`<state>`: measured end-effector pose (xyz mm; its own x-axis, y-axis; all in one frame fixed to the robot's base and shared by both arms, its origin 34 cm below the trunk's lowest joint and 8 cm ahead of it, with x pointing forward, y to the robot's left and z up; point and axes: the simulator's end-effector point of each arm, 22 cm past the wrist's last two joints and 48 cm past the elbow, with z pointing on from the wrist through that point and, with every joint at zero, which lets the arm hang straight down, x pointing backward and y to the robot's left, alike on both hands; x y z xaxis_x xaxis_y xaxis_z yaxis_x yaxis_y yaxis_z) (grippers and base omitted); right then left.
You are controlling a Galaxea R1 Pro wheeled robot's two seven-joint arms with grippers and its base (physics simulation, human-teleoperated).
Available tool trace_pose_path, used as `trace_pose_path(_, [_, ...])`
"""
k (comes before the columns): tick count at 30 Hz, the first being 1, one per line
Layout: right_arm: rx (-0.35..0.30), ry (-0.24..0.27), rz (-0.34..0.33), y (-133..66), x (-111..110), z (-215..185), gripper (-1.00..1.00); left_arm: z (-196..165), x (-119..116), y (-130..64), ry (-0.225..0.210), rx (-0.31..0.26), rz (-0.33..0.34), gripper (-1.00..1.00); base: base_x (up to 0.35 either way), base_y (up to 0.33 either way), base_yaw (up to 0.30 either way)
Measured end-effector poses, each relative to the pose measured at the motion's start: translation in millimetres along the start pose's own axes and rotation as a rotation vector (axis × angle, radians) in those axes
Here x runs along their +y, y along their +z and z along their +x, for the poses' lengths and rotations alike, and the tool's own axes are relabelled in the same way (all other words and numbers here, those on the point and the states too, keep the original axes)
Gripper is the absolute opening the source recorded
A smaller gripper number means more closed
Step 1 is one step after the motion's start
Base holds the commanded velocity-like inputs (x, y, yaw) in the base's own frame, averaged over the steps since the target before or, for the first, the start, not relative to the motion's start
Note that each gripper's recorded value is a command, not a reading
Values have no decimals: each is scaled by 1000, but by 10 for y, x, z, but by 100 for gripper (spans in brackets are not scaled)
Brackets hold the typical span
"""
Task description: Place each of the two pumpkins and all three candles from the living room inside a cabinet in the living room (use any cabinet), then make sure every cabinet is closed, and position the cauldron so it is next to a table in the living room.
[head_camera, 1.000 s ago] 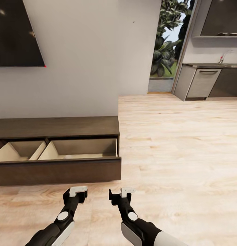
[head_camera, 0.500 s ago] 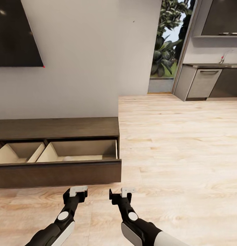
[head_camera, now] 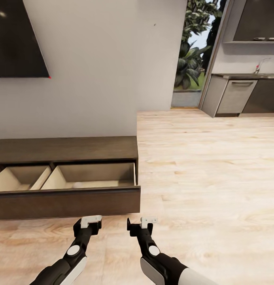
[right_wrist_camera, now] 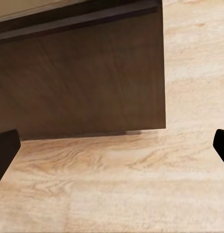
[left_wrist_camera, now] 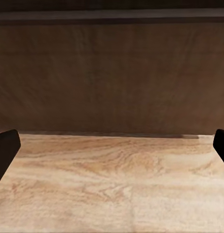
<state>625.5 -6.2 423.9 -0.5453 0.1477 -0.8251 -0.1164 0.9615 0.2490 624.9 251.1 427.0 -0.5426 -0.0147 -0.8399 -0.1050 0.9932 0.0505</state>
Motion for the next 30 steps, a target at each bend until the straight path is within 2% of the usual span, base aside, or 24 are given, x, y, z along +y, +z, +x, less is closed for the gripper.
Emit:
trace_pose_path(12, [0, 1, 2, 2, -16, -1, 100, 12, 45, 5, 1, 3, -8, 100, 66, 29, 0])
trace_pose_path(21, [-1, 1, 1, 0, -7, -4, 100, 19, 31, 4, 0, 5, -8, 100, 156, 42, 0])
trace_pose_path(30, [-1, 0, 2, 2, -15, -1, 100, 98, 69, 12, 17, 16, -15, 100, 45, 1, 0])
